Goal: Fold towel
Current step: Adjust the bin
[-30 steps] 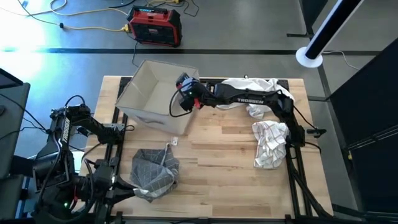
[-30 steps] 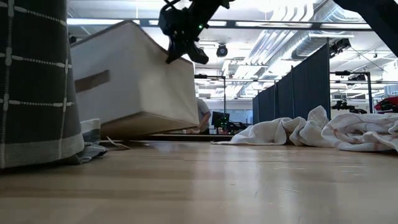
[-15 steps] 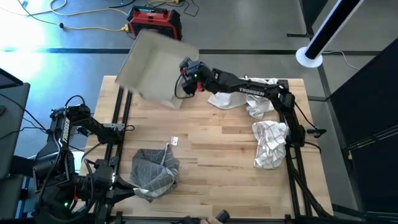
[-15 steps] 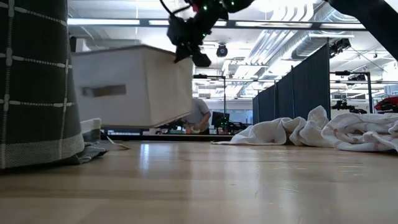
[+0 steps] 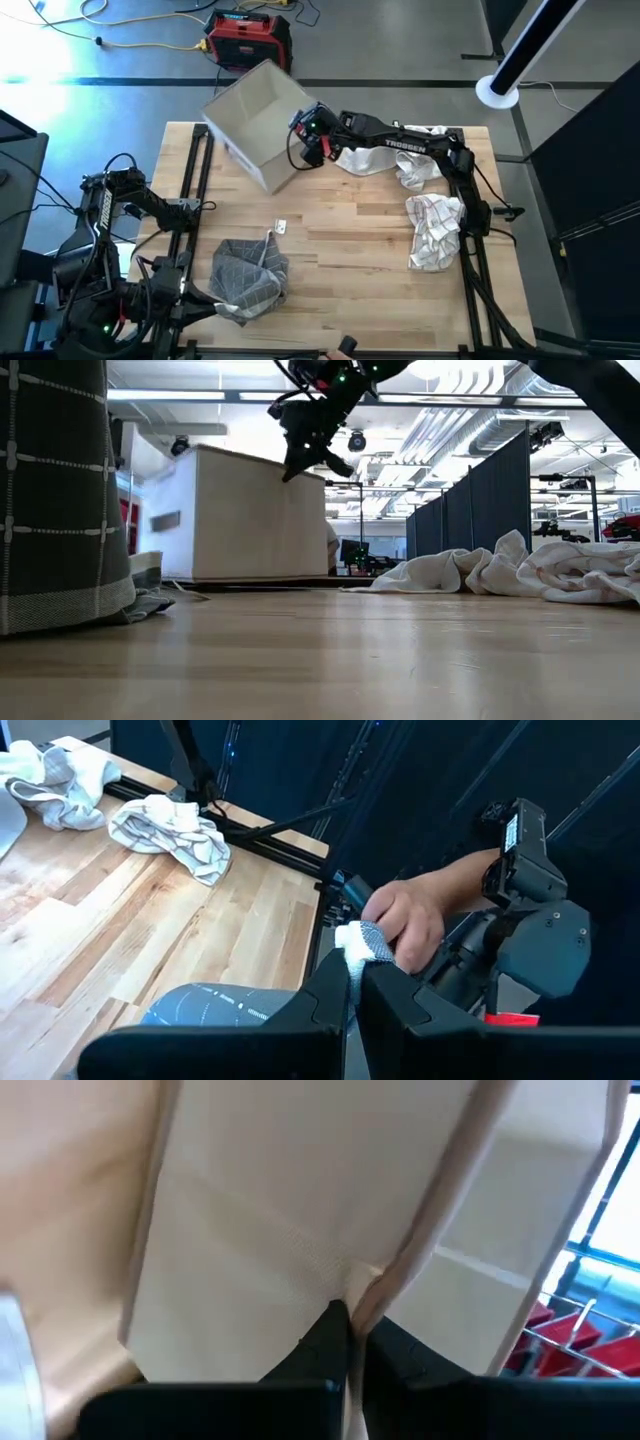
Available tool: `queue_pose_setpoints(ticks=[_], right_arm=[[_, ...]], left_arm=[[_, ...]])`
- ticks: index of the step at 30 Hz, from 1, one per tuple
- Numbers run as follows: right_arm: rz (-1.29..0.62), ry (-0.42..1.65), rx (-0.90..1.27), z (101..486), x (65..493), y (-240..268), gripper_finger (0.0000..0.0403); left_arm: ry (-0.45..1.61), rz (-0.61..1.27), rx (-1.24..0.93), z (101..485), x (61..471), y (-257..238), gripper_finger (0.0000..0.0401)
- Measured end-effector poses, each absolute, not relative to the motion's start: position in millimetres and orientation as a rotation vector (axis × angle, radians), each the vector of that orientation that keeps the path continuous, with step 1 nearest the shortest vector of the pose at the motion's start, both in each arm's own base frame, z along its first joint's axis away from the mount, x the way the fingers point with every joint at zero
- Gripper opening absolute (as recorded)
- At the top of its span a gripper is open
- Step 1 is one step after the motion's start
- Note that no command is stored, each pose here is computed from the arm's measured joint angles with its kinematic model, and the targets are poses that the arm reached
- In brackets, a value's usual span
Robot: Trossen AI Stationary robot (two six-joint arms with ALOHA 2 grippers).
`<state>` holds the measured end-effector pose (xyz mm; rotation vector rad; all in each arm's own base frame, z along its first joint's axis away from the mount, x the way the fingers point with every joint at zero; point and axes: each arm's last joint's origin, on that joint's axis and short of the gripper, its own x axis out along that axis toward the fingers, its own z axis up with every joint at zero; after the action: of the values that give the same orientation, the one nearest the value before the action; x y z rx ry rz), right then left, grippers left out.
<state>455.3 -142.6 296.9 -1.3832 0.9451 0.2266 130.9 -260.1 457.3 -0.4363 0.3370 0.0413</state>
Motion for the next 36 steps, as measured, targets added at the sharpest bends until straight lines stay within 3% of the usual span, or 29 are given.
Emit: queue_pose_setpoints(ticks=[4,11,15,19,23,26,29,33,36], right_arm=[[0.19,0.937,-1.33,289.2,462.5,-139.0,0.0025],[0.1,0.973,-1.357,278.4,472.3,-143.2,0.0134],[-0.079,1.024,-1.363,287.0,473.9,-141.4,0.0184],[-0.244,1.048,-1.255,310.6,461.7,-132.2,0.0202],[-0.294,0.952,-1.015,346.1,436.4,-122.0,0.0191],[-0.273,0.861,-0.605,365.5,409.1,-126.8,0.0165],[-0.238,0.84,-0.188,367.3,384.9,-155.5,0.0111],[-0.283,0.904,-0.071,345.7,382.8,-185.0,0.0019],[-0.26,0.885,-0.067,330.2,393.2,-198.4,0.001]], left_arm=[[0.338,0.041,-0.434,457.1,130.8,-260.1,0.0003],[0.338,0.048,-0.445,457.1,132.3,-259.3,0.0003],[0.342,0.044,-0.447,457.1,132.4,-259.5,0.0003],[0.344,0.041,-0.444,457.0,132.2,-259.6,0.0003],[0.345,0.039,-0.428,457.0,132.2,-259.6,0.0003],[0.345,0.039,-0.428,457.0,132.2,-259.6,0.0003],[0.345,0.037,-0.417,457.0,132.3,-259.5,0.0003],[0.342,0.04,-0.368,457.0,135.5,-257.9,0.0003],[0.341,0.042,-0.328,457.0,137.8,-256.6,0.0003]])
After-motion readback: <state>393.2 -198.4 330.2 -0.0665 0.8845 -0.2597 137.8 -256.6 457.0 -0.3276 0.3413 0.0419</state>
